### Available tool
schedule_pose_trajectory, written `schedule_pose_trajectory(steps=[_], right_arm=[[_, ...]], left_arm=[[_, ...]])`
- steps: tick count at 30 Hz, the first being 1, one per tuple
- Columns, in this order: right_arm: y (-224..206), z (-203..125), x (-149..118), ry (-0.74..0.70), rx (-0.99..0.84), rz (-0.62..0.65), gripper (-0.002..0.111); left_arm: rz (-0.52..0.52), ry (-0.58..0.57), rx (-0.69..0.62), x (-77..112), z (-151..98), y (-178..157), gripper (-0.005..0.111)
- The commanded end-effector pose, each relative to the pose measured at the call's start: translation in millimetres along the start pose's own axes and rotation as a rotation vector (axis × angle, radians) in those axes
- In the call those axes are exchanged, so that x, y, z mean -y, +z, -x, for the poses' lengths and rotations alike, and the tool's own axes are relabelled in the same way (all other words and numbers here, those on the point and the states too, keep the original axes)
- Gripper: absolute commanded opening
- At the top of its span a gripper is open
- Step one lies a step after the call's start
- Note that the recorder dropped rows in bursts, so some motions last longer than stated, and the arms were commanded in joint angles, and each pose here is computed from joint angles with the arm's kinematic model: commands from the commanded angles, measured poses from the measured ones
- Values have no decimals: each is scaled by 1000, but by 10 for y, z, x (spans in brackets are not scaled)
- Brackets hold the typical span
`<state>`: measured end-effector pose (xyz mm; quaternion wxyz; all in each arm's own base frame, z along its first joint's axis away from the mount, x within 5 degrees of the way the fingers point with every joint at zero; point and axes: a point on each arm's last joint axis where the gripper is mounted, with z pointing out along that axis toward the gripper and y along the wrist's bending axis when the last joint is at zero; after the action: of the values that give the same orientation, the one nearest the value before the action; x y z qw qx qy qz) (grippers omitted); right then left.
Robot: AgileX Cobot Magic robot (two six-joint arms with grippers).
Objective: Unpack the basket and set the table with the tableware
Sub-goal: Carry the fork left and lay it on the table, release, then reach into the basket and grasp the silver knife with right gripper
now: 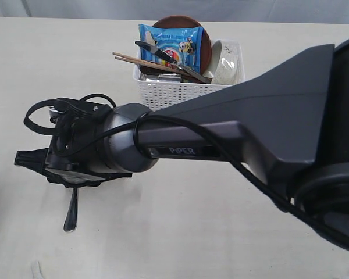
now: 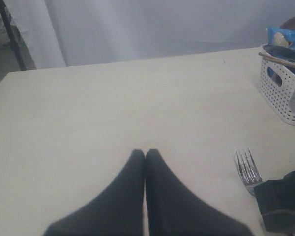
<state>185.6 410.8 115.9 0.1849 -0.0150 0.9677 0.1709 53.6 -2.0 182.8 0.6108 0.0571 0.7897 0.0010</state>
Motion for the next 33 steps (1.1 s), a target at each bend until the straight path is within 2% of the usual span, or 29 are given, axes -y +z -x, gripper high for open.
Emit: schedule_pose_trajectory(steps=[1,6,9,14,18,22,25,30,33], right_arm=[[-100,28,12,-4,8,-17,38],[-686,316,-99,-130,154,38,38],[-1148,486,-91,-242,238,23,38],[-1805,884,140,-370,340,-31,38],[-2082,1265,462,-419,387,-97,38],[-2082,1647,866,-481,344,-151,38],[-1929,1868,1126,-534,287,-148,38],[-1627,2099,1432,-613,228,-129,38],[-1405,2156,1533,-727,194,-136,38]], left_arm=[[-4,2,1,2,-6,1,0],[-4,2,1,2,-6,1,0],[-4,2,1,2,-6,1,0],[-4,2,1,2,-6,1,0],[-4,2,1,2,-6,1,0],[-4,2,1,2,-6,1,0],[-4,2,1,2,-6,1,0],[-4,2,1,2,-6,1,0],[-4,2,1,2,-6,1,0]])
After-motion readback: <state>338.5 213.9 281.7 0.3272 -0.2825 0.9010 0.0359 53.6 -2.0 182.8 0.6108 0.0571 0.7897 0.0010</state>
